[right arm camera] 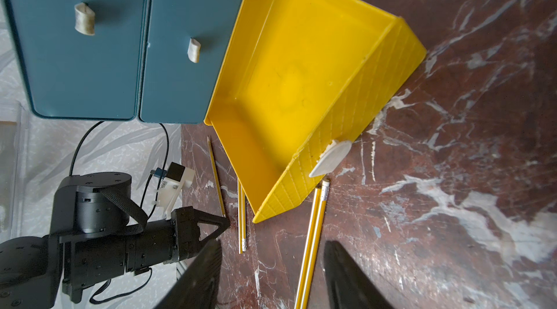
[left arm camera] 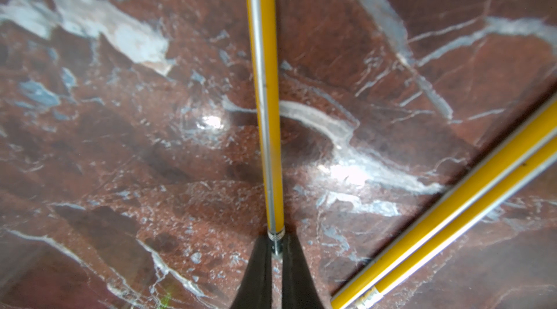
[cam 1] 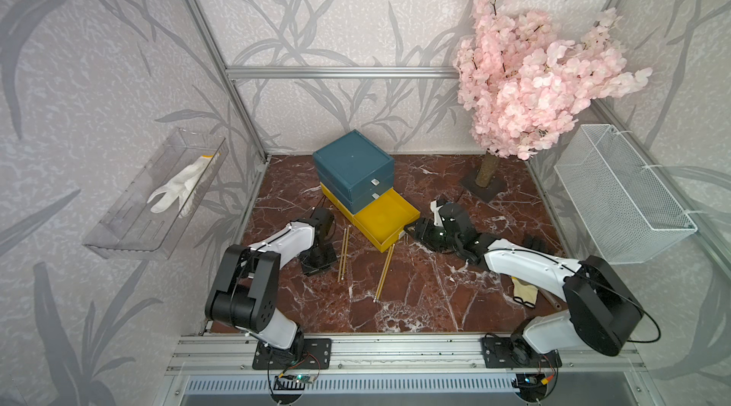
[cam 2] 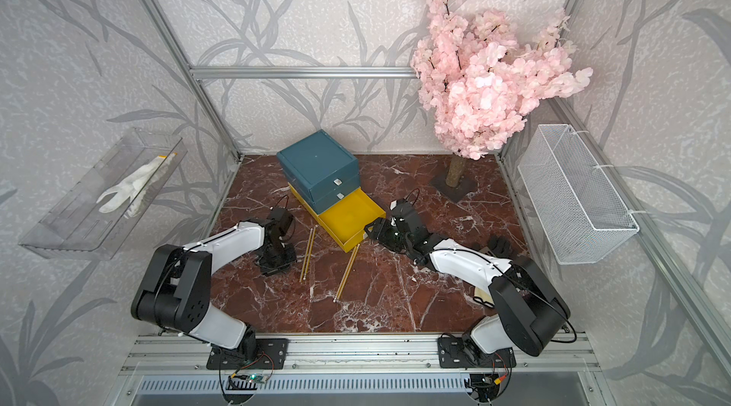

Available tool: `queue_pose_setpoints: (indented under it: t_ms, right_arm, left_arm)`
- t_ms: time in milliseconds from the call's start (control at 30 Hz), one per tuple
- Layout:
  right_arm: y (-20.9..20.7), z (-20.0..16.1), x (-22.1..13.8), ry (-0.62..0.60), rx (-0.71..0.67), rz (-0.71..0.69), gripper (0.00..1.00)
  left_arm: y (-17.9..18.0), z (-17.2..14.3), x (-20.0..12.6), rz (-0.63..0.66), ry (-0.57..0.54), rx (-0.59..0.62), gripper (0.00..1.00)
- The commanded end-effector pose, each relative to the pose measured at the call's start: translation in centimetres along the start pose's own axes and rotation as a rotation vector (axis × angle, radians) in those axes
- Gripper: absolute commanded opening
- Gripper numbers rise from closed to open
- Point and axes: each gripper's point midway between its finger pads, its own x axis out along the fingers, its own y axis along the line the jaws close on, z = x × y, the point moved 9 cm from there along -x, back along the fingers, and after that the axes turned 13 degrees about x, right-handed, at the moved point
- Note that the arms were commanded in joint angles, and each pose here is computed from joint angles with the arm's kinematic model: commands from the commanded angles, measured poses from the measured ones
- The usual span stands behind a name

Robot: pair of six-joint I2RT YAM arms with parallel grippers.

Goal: Please place the pencils in the drawer according to their color
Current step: Pick up the pencil from the center of the board.

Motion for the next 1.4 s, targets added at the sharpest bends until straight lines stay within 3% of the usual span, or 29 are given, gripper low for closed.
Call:
queue_pose_setpoints:
  t_ms: [0, 467, 700, 1367]
  right_arm:
    - [0.3, 0.1, -0.7, -0.018, -0.001, 0.008, 0.58]
    - [-0.1, 0.1, -0.2, -0.011, 0.003, -0.003, 0.58]
    - [-0.4, 0.7, 0.1, -0.012, 0.029, -0.003, 0.58]
    - [0.4, 3.1, 0.0, -0.05, 0.054, 0.013, 0.58]
  left_arm:
    - [-0.2, -0.5, 1.2, -0.029, 0.031, 0.006, 0.0]
    - [-0.4, -0.8, -5.3, -0.106, -0.188, 0.015, 0.0]
    - [-1.8, -2.7, -8.0, -0.182, -0.237, 0.098, 0.0]
    - [-4.7, -9.0, -9.4, -0.354, -0.071, 0.324, 0.0]
